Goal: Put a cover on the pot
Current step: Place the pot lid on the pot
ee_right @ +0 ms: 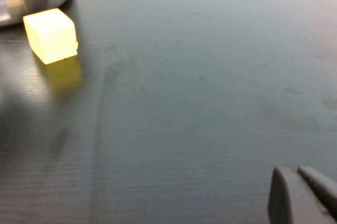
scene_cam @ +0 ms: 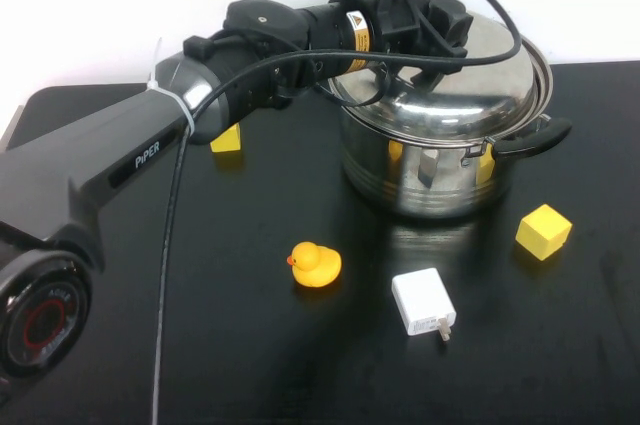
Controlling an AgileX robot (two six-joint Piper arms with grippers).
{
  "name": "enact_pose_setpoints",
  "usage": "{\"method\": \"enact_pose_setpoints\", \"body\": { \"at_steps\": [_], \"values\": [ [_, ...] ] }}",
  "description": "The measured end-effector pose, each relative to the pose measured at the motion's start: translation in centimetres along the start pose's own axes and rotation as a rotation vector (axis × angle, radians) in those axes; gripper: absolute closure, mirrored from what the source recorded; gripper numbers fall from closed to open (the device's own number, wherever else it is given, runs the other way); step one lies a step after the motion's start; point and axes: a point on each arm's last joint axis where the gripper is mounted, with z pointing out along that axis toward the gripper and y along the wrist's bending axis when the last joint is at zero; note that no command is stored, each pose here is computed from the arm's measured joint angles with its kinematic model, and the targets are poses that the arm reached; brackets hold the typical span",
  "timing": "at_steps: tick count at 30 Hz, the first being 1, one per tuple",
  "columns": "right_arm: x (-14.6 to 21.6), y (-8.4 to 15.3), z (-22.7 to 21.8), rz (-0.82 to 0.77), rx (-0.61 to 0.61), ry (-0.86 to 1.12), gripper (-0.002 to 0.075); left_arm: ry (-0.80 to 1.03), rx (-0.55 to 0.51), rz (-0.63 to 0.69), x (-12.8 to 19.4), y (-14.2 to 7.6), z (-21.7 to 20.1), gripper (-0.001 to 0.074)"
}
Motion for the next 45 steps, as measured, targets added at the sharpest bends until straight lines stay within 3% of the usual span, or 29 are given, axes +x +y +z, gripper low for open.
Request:
{"method": "enact_pose_setpoints", "body": {
  "at_steps": [16,26,35,39,42,45],
  "values": [
    [0.0,0.0,0.0,0.000,0.000,0.000,0.0728,-0.049,-0.024,-0.025,-0.5,0.2,0.0,0.0401],
    [0.0,0.0,0.0,0.000,0.000,0.000,0.0728,-0.138,-0.055,0.170,-4.1,-0.3,-2.2,0.0401],
    [0.0,0.0,0.0,0.000,0.000,0.000,0.0728,-0.224,-0.227,0.319,-9.7,-0.3,-6.9,0.0401],
    [0.0,0.0,0.0,0.000,0.000,0.000,0.0728,-0.261,-0.491,0.382,-12.6,-0.7,-9.7,0.0401],
    [0.0,0.0,0.0,0.000,0.000,0.000,0.0728,-0.269,-0.675,0.254,-13.6,-0.1,-11.7,0.0401],
    [0.0,0.0,0.0,0.000,0.000,0.000,0.0728,-0.188,-0.754,0.037,-13.0,0.6,-13.2,0.0401]
  ]
}}
